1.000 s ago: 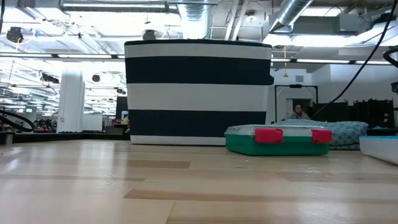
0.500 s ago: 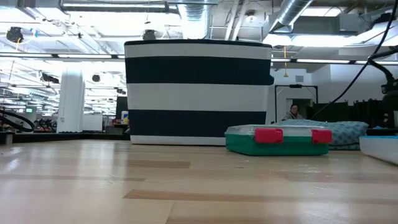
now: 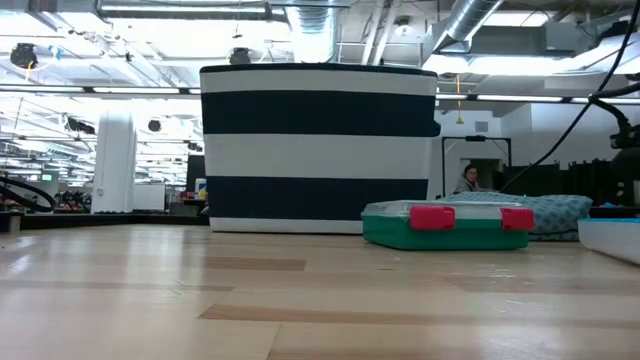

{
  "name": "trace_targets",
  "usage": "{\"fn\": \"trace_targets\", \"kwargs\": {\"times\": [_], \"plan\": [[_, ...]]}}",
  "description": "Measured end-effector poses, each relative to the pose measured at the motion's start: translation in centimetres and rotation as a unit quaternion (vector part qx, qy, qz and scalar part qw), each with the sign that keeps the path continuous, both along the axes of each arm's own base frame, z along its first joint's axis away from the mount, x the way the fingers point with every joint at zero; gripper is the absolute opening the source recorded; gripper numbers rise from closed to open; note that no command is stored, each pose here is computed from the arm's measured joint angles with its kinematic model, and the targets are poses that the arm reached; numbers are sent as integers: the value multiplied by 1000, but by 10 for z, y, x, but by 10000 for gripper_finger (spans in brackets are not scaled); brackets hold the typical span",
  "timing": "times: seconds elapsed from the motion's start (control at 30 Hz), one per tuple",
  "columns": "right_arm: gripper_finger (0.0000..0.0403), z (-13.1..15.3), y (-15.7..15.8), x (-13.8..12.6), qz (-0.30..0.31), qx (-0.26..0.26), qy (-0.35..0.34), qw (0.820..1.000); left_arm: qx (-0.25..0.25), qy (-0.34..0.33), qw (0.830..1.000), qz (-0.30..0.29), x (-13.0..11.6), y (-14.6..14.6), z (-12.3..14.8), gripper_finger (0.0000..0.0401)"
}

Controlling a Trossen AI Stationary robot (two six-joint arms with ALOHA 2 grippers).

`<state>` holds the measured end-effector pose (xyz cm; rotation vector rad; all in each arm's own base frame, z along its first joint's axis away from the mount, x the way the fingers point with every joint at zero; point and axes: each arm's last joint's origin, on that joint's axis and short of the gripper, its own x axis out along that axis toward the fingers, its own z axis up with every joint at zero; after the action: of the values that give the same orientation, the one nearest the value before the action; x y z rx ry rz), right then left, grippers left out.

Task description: Pick & place medical supplies in basket/bin

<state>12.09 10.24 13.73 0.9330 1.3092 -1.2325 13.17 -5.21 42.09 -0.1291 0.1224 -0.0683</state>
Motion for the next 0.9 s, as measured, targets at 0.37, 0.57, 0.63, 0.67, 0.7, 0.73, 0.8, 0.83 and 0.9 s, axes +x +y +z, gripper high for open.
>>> {"fn": "trace_targets", "kwargs": {"times": [0.37, 0.57, 0.63, 0.67, 0.7, 0.73, 0.8, 0.83, 0.9], "plan": [[0, 0, 3, -2, 52, 11, 6, 999, 5, 9, 1000, 6, 2, -1, -2, 199], [0, 5, 10, -3, 67, 20, 9, 998, 37, 31, 998, 38, 18, -2, -9, 199], [0, 6, 11, -4, 71, 19, 10, 997, 37, 32, 998, 42, 21, -2, -9, 199], [0, 6, 12, -5, 75, 19, 9, 997, 37, 34, 998, 38, 23, -2, -10, 199], [0, 6, 13, -6, 78, 20, 10, 997, 36, 37, 998, 36, 25, -2, -11, 199], [0, 6, 13, -6, 82, 20, 10, 996, 37, 41, 998, 33, 26, -2, -12, 199], [0, 6, 14, -8, 88, 17, 8, 996, 34, 44, 998, 25, 28, -2, -13, 199], [0, 6, 15, -8, 90, 14, 5, 996, 31, 44, 998, 23, 29, -2, -13, 199], [0, 6, 14, -8, 93, 6, 2, 996, 25, 47, 998, 18, 30, -2, -13, 199]]}}
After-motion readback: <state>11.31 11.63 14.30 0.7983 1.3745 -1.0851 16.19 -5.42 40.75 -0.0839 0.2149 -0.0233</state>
